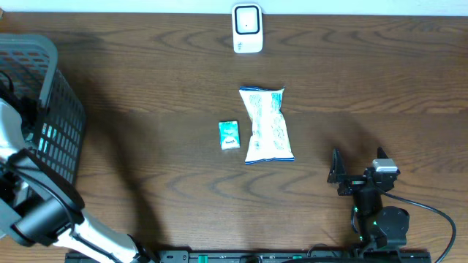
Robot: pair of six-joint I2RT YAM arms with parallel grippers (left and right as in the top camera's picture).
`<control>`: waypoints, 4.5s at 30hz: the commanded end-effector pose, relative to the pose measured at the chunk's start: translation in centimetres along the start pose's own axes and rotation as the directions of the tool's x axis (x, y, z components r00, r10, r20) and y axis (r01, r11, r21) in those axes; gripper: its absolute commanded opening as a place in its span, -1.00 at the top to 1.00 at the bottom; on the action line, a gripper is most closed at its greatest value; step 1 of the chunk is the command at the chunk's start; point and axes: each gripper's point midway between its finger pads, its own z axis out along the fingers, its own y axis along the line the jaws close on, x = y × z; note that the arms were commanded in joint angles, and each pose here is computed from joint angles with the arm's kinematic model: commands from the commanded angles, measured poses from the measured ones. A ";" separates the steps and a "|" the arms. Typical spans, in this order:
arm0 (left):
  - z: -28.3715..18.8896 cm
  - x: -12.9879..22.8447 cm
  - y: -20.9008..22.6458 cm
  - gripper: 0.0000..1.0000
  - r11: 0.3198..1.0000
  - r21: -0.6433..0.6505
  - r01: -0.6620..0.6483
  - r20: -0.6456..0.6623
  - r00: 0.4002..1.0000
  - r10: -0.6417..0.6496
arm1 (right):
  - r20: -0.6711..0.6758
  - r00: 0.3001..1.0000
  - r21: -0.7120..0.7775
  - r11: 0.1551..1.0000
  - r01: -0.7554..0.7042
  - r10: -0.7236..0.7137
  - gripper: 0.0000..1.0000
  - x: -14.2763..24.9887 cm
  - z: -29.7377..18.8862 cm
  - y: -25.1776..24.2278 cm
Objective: Scan the item barcode
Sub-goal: 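Reach into the basket and grasp the green wet-wipe pack with left gripper, then carry the wet-wipe pack out and place it left of the tissue pack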
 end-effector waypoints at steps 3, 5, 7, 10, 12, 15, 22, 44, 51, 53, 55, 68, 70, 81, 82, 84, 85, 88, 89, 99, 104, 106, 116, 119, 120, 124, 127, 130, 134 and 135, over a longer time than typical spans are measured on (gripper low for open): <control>3.6 2.0 0.0 -0.96 1.000 -0.021 -0.003 -0.088 0.996 0.001 | -0.003 1.000 -0.010 1.000 0.013 -0.013 -0.98 0.1 0.0 0.2; 4.2 2.1 -0.1 -0.96 1.000 -0.023 -0.005 -0.093 0.996 0.003 | -0.003 1.000 -0.010 1.000 0.013 -0.013 -0.99 0.1 0.0 0.2; 4.8 2.0 -0.3 -0.96 1.000 -0.020 -0.004 -0.088 0.996 0.002 | -0.003 1.000 -0.010 1.000 0.013 -0.013 -0.99 0.1 0.0 0.2; 5.0 1.9 -0.4 -0.96 1.000 -0.018 -0.002 -0.083 0.997 0.001 | -0.003 1.000 -0.010 1.000 0.013 -0.013 -0.99 0.1 0.0 0.2; 5.0 1.8 -0.5 -0.96 1.000 -0.016 -0.001 -0.079 0.997 0.000 | -0.003 1.000 -0.010 1.000 0.013 -0.013 -0.99 0.1 0.0 0.2; 5.0 1.8 -0.5 -0.82 1.000 -0.015 -0.001 -0.078 0.997 0.000 | -0.003 1.000 -0.010 1.000 0.013 -0.013 -0.99 0.1 0.0 0.2; 5.1 1.7 -0.5 -0.25 1.000 -0.013 0.001 -0.073 0.997 -0.002 | -0.003 1.000 -0.010 1.000 0.013 -0.013 -0.99 0.1 0.0 0.2; 4.7 1.5 -0.6 -0.05 1.000 -0.003 0.005 -0.052 0.999 -0.005 | -0.003 1.000 -0.010 1.000 0.013 -0.013 -0.99 0.1 0.0 0.2; -1.2 -1.7 -0.7 0.28 0.997 0.066 0.034 0.083 0.996 -0.039 | -0.003 1.000 -0.010 1.000 0.013 -0.013 -0.99 0.1 0.0 0.2; -2.4 -2.3 -0.7 0.28 0.996 0.079 0.038 0.108 0.993 -0.046 | -0.003 1.000 -0.010 1.000 0.013 -0.013 -0.99 0.1 0.0 0.2; -3.3 -2.6 -0.6 0.28 0.995 0.090 0.042 0.128 0.990 -0.053 | -0.003 1.000 -0.010 1.000 0.013 -0.013 -0.99 0.1 0.0 0.2; -28.1 -5.5 -2.3 0.28 0.796 0.600 -0.080 0.451 0.855 -0.254 | -0.003 1.000 -0.010 1.000 0.013 -0.013 -0.99 0.1 0.0 0.2; -32.4 -3.7 -2.5 0.29 0.724 0.674 -0.146 0.468 0.843 -0.266 | -0.003 1.000 -0.010 1.000 0.013 -0.013 -0.98 0.1 0.0 0.2; -32.3 15.8 -11.1 0.29 0.553 0.743 -0.377 0.223 0.919 0.327 | -0.003 1.000 -0.010 1.000 0.013 -0.013 -0.98 0.1 0.0 0.2; -30.7 17.7 -11.8 0.29 0.562 0.718 -0.411 0.193 0.893 0.407 | -0.003 1.000 -0.010 1.000 0.013 -0.013 -0.99 0.1 0.0 0.2; -27.8 21.0 -12.6 0.29 0.582 0.676 -0.452 0.118 0.845 0.521 | -0.003 1.000 -0.010 1.000 0.013 -0.013 -0.99 0.1 0.0 0.2; -26.1 22.9 -13.0 0.29 0.592 0.651 -0.475 0.072 0.815 0.575 | -0.003 1.000 -0.010 1.000 0.013 -0.013 -0.99 0.1 0.0 0.2; -21.8 27.7 -13.9 0.29 0.584 0.607 -0.539 -0.041 0.712 0.701 | -0.003 1.000 -0.010 1.000 0.013 -0.013 -0.98 0.1 0.0 0.2; -20.4 29.2 -14.2 0.29 0.581 0.593 -0.557 -0.080 0.678 0.731 | -0.003 1.000 -0.010 1.000 0.013 -0.013 -0.99 0.1 0.0 0.2; -12.0 36.4 -17.1 0.28 0.564 0.493 -0.662 -0.206 0.541 0.815 | -0.003 1.000 -0.010 1.000 0.013 -0.013 -0.99 0.1 0.0 0.2; -12.7 38.0 -18.0 -0.38 0.512 0.517 -0.686 -0.161 0.510 0.845 | -0.003 1.000 -0.010 1.000 0.013 -0.013 -0.99 0.1 0.0 0.2; -13.5 38.0 -18.3 -0.42 0.495 0.528 -0.690 -0.137 0.506 0.851 | -0.003 1.000 -0.010 1.000 0.013 -0.013 -0.98 0.1 0.0 0.2; -27.3 23.1 -18.3 -0.43 0.506 0.626 -0.594 0.259 0.770 0.583 | -0.003 1.000 -0.010 1.000 0.013 -0.013 -0.99 0.1 0.0 0.2; -31.1 14.7 -14.3 -0.43 0.593 0.627 -0.506 0.376 0.862 0.339 | -0.003 1.000 -0.010 1.000 0.013 -0.013 -0.99 0.1 0.0 0.2; -31.8 12.4 -12.7 -0.43 0.620 0.626 -0.473 0.403 0.877 0.262 | -0.003 1.000 -0.010 1.000 0.013 -0.013 -0.98 0.1 0.0 0.2; -31.5 3.3 -5.1 -0.44 0.771 0.581 -0.261 0.451 0.892 -0.038 | -0.003 1.000 -0.010 1.000 0.013 -0.013 -0.98 0.1 0.0 0.2; -28.6 0.3 -1.8 -0.44 0.832 0.547 -0.093 0.393 0.906 -0.157 | -0.003 1.000 -0.010 1.000 0.013 -0.013 -0.99 0.1 0.0 0.2; -24.0 -1.6 0.1 -0.44 0.873 0.487 0.030 0.319 0.924 -0.210 | -0.003 1.000 -0.010 1.000 0.013 -0.013 -0.99 0.1 0.0 0.2; -16.0 -2.6 2.9 -0.44 0.938 0.309 0.158 0.206 0.952 -0.228 | -0.003 1.000 -0.010 1.000 0.013 -0.013 -0.99 0.1 0.0 0.2; -14.0 -2.5 3.7 -0.44 0.949 0.256 0.183 0.174 0.957 -0.231 | -0.003 1.000 -0.010 1.000 0.013 -0.013 -0.99 0.1 0.0 0.2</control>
